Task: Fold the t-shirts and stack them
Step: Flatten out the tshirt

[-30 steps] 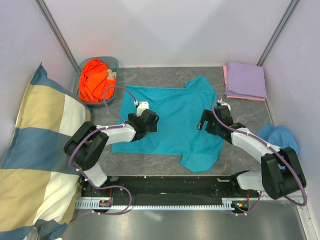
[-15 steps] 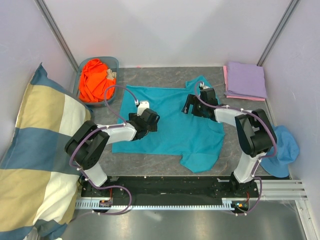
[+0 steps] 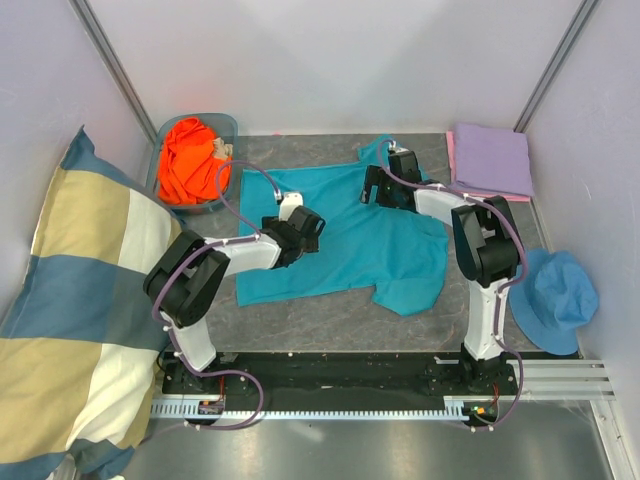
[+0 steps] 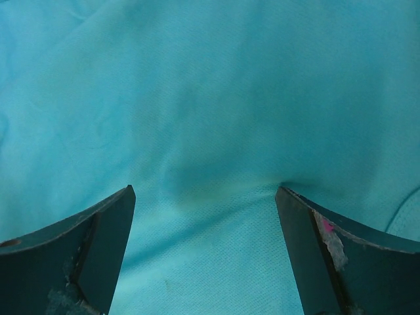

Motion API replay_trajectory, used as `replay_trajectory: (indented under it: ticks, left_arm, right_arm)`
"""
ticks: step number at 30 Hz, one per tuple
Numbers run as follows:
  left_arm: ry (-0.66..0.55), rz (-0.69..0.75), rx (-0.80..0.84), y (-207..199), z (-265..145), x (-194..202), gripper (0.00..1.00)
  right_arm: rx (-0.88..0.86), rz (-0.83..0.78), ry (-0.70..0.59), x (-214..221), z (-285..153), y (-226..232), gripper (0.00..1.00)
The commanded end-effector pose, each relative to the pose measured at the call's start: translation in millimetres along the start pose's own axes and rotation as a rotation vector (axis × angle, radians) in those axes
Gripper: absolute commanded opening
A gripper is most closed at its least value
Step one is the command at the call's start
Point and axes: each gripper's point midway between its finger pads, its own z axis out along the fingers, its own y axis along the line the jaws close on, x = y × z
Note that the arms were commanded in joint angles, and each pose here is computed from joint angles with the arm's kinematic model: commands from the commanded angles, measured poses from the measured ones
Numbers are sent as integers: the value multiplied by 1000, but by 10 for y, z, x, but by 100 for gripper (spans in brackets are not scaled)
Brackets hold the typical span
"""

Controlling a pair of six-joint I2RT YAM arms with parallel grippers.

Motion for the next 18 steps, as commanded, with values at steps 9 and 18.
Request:
replay_trajectory:
  ticks: [9,18]
  left_arm:
    - [-28,-25,-103,227,230,-315,100]
    - [-111,-96,-30,227,-192,-583,100]
  right_arm:
    - [96,-40,-90,-538,-364,-328,98]
    - [68,54,-237,-398,-1744,-169,98]
